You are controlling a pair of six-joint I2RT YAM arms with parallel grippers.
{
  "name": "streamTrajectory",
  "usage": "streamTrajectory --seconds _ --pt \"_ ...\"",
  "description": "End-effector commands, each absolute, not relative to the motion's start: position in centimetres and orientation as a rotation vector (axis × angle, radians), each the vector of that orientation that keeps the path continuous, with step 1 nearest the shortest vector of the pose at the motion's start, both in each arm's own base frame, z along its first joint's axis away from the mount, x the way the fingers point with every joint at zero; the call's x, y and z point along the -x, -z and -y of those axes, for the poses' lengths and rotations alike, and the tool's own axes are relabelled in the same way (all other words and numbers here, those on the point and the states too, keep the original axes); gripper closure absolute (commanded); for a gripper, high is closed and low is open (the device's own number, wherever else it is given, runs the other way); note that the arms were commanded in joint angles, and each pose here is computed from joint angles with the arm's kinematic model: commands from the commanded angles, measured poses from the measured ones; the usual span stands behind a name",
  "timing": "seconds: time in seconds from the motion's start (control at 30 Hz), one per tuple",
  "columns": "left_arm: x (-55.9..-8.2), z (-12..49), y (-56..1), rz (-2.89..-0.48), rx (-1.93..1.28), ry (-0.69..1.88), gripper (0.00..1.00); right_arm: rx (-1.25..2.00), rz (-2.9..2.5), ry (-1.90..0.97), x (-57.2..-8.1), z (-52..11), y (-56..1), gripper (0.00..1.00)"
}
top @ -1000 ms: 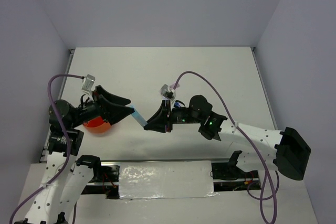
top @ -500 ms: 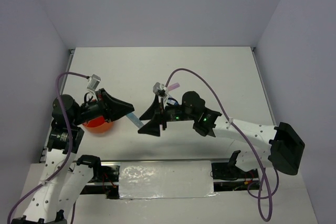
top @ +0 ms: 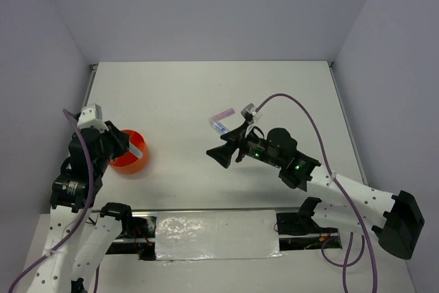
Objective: Sort the stationery into containers
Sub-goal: Place the stationery in the storage box.
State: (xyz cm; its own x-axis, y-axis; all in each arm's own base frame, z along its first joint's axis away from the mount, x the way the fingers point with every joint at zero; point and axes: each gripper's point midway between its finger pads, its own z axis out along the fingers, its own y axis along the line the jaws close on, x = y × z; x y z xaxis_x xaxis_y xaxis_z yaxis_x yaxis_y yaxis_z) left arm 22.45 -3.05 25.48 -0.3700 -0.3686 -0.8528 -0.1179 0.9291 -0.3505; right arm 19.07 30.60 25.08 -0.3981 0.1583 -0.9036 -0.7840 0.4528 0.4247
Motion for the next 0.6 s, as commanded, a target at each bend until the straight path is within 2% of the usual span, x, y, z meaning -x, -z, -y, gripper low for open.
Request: streamTrajectory --seconds 0.0,0.1,0.43,0.57 --pt "-21.4 -2.5 -24.7 -1.844 0.648 0.016 1.00 0.512 -1.715 -1.049 -19.9 -29.4 -23.4 0.00" --pt "-21.3 -3.5 -23.6 -1.800 0.780 -0.008 1.00 0.518 -1.702 -1.071 -19.4 -29.4 -23.3 0.00" --pt "-23.7 -3.0 -19.8 -1.791 0.883 0.039 1.00 0.595 -1.667 -1.119 -18.2 -29.8 -22.4 0.00" --pt "-23.6 -3.7 -19.9 -1.713 0.933 0.035 1.00 0.630 -1.660 -1.122 -17.8 -29.8 -22.3 0.00"
